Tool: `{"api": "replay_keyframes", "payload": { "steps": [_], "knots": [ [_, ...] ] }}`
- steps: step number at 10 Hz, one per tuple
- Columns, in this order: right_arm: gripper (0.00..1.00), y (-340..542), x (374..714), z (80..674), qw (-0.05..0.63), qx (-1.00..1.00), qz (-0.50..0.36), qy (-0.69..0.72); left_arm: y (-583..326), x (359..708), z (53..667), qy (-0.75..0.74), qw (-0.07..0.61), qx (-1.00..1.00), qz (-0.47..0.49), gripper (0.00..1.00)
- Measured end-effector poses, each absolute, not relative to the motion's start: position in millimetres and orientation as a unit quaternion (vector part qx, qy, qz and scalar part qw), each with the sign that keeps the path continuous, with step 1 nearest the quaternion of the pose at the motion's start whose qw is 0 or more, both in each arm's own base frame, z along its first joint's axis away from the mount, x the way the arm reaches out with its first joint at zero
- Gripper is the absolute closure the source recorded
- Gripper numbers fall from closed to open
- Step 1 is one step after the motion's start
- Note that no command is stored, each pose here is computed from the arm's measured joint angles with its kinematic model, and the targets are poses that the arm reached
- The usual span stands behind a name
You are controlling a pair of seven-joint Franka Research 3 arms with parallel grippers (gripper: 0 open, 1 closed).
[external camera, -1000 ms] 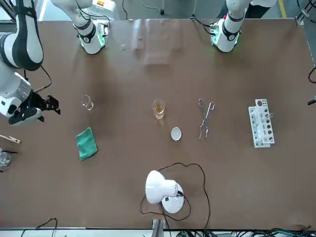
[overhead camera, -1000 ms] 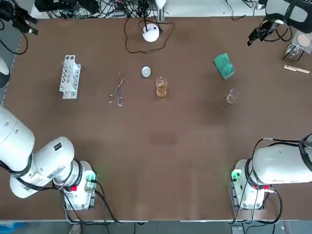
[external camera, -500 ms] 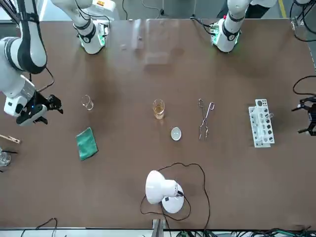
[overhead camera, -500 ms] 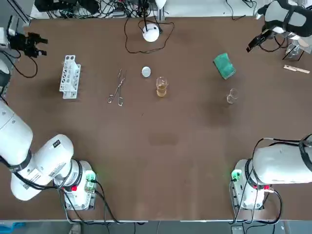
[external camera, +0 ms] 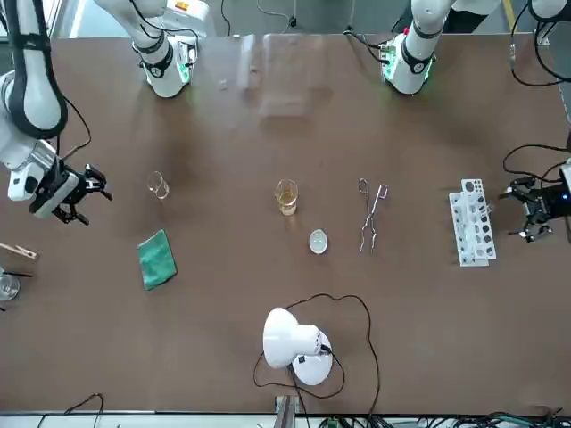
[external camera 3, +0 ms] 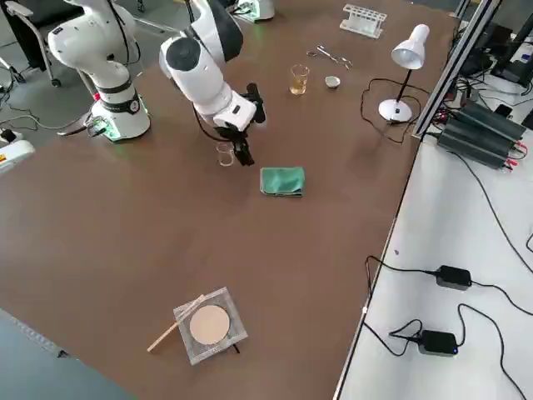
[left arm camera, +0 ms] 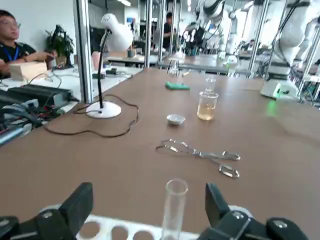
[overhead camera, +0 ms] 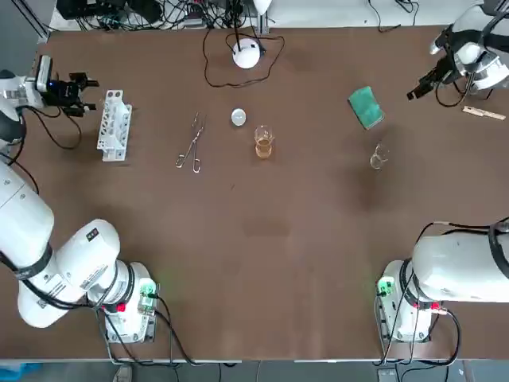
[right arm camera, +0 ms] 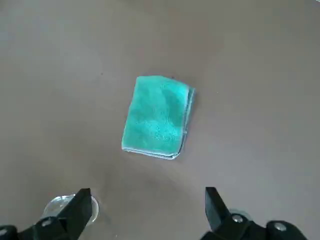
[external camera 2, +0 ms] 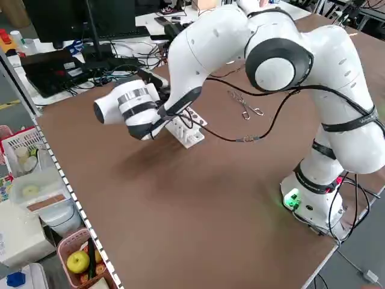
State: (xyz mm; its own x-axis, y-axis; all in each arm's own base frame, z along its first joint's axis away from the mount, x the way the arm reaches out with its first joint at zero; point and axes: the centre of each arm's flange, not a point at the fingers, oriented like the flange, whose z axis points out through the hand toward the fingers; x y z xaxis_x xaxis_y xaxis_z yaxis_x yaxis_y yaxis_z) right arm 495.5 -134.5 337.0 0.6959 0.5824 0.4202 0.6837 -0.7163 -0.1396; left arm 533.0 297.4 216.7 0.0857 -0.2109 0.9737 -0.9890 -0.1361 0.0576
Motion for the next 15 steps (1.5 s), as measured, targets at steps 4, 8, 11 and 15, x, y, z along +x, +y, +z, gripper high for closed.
{"api": "replay_keyframes", "payload": {
  "steps": [4, 8, 11, 15],
  "knots": [
    [0.00, -176.8, 456.4, 225.1, 0.221, -0.832, -0.262, -0.436, 280.3, 523.4, 174.1, -0.485, 0.459, 0.575, 0.473, 0.07],
    [0.00, -181.1, 441.8, 196.4, 0.267, -0.786, -0.286, -0.479, 278.9, 518.6, 163.2, -0.476, 0.469, 0.574, 0.473, 0.19],
    [0.00, -177.1, 435.4, 191.8, 0.290, -0.734, -0.318, -0.526, 278.3, 514.3, 139.8, -0.445, 0.479, 0.574, 0.494, 0.28],
    [0.00, -177.0, 419.7, 150.4, 0.319, -0.677, -0.348, -0.565, 290.2, 512.0, 140.3, -0.437, 0.471, 0.577, 0.505, 0.36]
  ]
}}
